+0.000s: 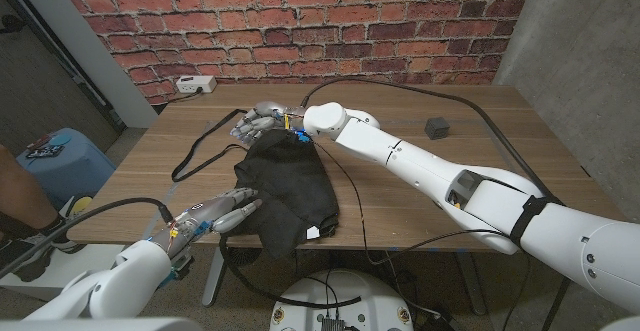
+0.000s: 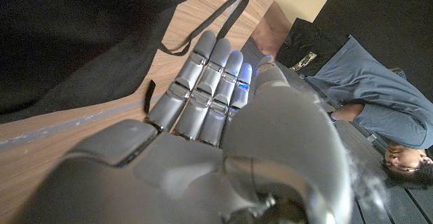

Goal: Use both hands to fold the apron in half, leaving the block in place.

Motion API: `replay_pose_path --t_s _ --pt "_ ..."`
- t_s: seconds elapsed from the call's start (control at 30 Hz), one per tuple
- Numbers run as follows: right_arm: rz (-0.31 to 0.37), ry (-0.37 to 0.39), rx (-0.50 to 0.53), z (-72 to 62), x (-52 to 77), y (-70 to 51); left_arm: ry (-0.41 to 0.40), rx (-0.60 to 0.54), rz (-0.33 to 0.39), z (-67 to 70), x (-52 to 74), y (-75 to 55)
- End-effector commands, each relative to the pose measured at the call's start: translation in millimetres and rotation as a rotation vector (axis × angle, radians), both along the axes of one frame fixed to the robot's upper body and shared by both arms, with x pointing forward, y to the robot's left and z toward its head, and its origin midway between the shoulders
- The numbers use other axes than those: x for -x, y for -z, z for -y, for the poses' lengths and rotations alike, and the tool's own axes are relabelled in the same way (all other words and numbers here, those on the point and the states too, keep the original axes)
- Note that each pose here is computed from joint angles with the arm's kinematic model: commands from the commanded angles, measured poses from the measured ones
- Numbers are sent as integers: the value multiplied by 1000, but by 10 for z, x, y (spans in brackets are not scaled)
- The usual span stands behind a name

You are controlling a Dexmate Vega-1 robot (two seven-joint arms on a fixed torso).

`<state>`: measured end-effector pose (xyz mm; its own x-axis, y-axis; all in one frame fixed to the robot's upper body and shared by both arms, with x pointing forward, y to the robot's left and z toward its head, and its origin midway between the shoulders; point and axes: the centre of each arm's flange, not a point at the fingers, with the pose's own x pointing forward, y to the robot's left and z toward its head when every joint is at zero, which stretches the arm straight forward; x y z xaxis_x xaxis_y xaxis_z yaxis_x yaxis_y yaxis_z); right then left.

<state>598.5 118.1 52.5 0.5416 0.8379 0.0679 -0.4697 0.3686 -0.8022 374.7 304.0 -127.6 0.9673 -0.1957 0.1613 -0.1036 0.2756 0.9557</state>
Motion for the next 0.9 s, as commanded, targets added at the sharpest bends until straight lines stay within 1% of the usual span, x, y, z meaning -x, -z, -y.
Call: replay_pose_path --t_s 0.03,0.17,0.23,0.43,0.57,0.73,0.9 --pt "-11 28 -18 67 -74 -22 18 8 20 1 -172 -70" --pt "-8 27 -27 74 -95 -55 27 10 29 7 -236 -85" --pt "-9 29 -32 75 -102 -61 30 9 31 9 -249 -88" --pt "-11 47 -67 119 -152 -84 40 9 45 6 -317 -115" --pt "-28 49 -90 151 -201 -92 43 11 51 13 -350 -130" --pt "-45 44 -123 211 -258 -102 47 8 49 20 -377 -146" --pt "-46 62 -148 303 -304 -112 50 4 49 14 -409 -169"
